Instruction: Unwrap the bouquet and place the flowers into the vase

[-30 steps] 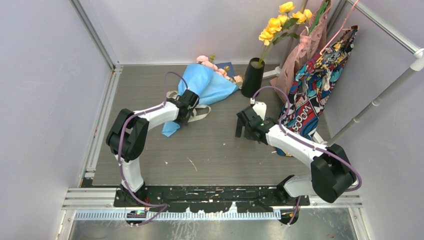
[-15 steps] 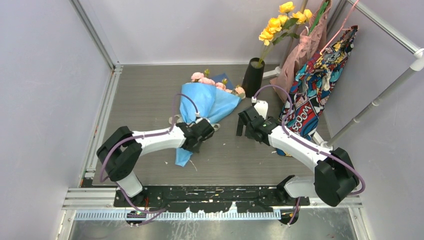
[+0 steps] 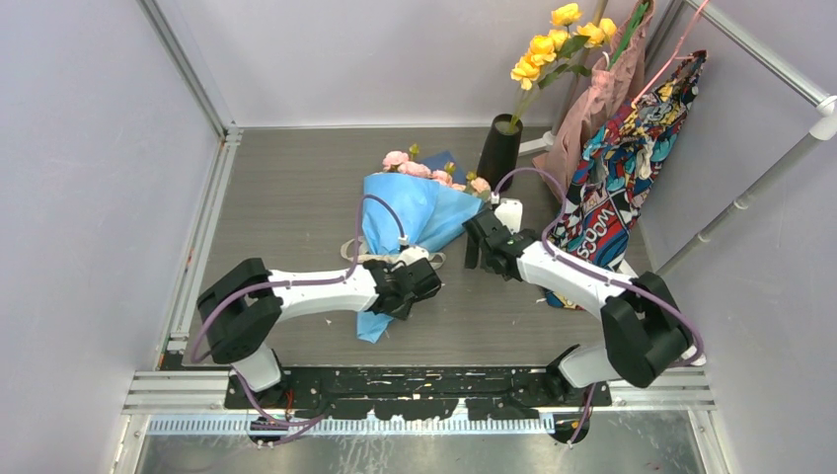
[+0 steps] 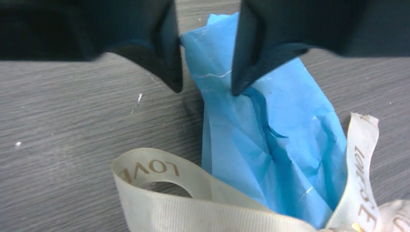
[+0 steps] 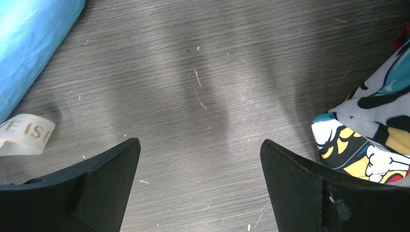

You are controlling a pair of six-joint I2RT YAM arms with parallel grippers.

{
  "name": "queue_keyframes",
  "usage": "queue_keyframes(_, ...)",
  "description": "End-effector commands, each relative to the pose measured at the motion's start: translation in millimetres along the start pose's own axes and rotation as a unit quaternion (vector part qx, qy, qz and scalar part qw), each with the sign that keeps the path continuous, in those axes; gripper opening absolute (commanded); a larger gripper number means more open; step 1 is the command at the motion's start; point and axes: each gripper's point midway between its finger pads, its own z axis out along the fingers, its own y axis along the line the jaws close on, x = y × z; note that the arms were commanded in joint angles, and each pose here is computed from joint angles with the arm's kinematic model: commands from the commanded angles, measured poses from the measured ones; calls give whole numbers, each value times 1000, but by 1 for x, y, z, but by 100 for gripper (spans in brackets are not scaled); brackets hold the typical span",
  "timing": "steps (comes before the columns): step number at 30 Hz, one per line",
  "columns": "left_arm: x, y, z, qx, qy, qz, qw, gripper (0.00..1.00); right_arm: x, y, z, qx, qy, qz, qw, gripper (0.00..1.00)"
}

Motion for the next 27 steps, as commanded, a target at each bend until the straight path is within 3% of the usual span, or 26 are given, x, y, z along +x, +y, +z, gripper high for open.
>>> queue_keyframes(1,-15,14,-29,0,-39,-16,999,53,-31,12,7,7,-40,16,999,100)
queue_keyframes(2,-18,18,-34,0,-49,-20,999,63,-32,12,12,13,-38,16,999,100)
queue_keyframes(3,-21,21,-39,0,-58,-24,998,84,-33,13,16,18,-37,17,999,100)
queue_keyframes(4,-24,24,-45,1,-69,-28,997,98,-34,15,20,20,-33,15,999,100)
queue_keyframes(11,-29,46,-59,6,-123,-48,991,100,-50,29,54,42,-21,19,999,100)
queue_keyframes(20,10,6,-23,126,-113,-57,984,100,-77,67,90,48,-6,11,999,100)
queue_keyframes(27,32,24,-1,83,-113,-48,989,100,-84,95,104,24,6,13,1000,100)
